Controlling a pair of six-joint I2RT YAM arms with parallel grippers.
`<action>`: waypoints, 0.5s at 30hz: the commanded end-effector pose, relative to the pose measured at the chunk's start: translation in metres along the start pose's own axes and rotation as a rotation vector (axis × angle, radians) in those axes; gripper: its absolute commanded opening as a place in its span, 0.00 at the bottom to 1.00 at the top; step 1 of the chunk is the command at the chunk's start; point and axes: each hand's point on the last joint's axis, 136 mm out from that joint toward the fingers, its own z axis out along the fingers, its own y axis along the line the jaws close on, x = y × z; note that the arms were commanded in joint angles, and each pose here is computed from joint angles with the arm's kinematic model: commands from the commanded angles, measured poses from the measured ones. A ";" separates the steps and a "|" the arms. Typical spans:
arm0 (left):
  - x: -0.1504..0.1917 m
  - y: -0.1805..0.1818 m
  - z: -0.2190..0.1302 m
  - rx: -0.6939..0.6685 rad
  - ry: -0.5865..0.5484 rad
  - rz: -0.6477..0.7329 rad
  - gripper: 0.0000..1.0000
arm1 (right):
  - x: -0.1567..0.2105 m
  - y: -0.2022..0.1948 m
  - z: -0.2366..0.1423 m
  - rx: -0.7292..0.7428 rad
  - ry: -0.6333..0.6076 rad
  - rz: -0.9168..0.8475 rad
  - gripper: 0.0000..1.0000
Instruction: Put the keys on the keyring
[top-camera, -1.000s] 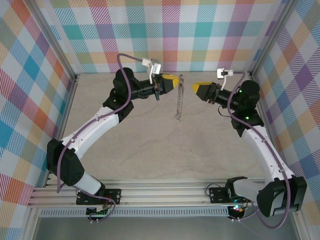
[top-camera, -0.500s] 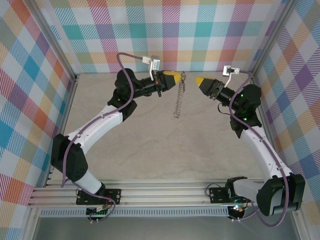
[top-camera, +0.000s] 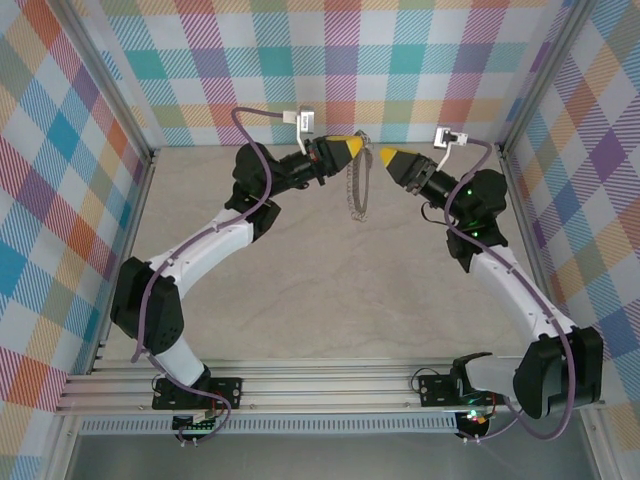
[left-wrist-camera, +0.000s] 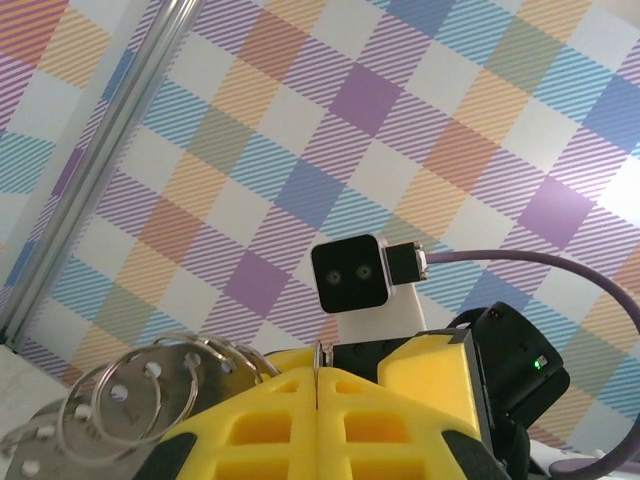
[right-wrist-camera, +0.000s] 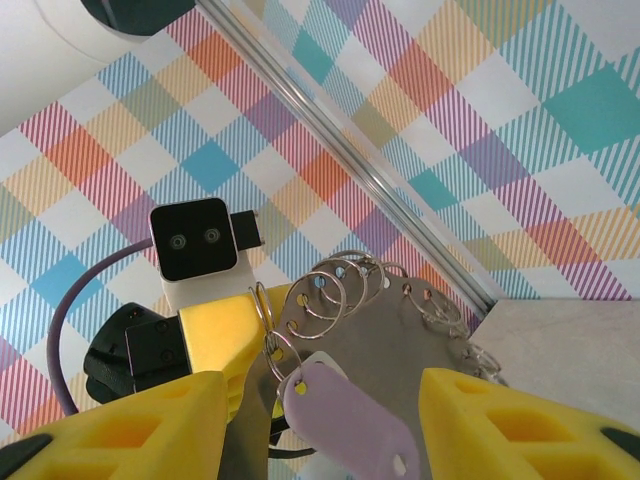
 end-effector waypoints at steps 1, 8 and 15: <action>-0.018 -0.012 -0.003 0.045 -0.069 0.024 0.00 | -0.011 0.015 0.006 -0.058 -0.034 -0.027 0.53; -0.018 -0.013 -0.004 0.043 -0.067 0.023 0.00 | -0.003 0.013 0.016 -0.089 -0.009 -0.003 0.47; -0.017 -0.013 -0.004 0.042 -0.062 0.021 0.00 | 0.000 0.017 0.021 -0.119 0.008 0.008 0.35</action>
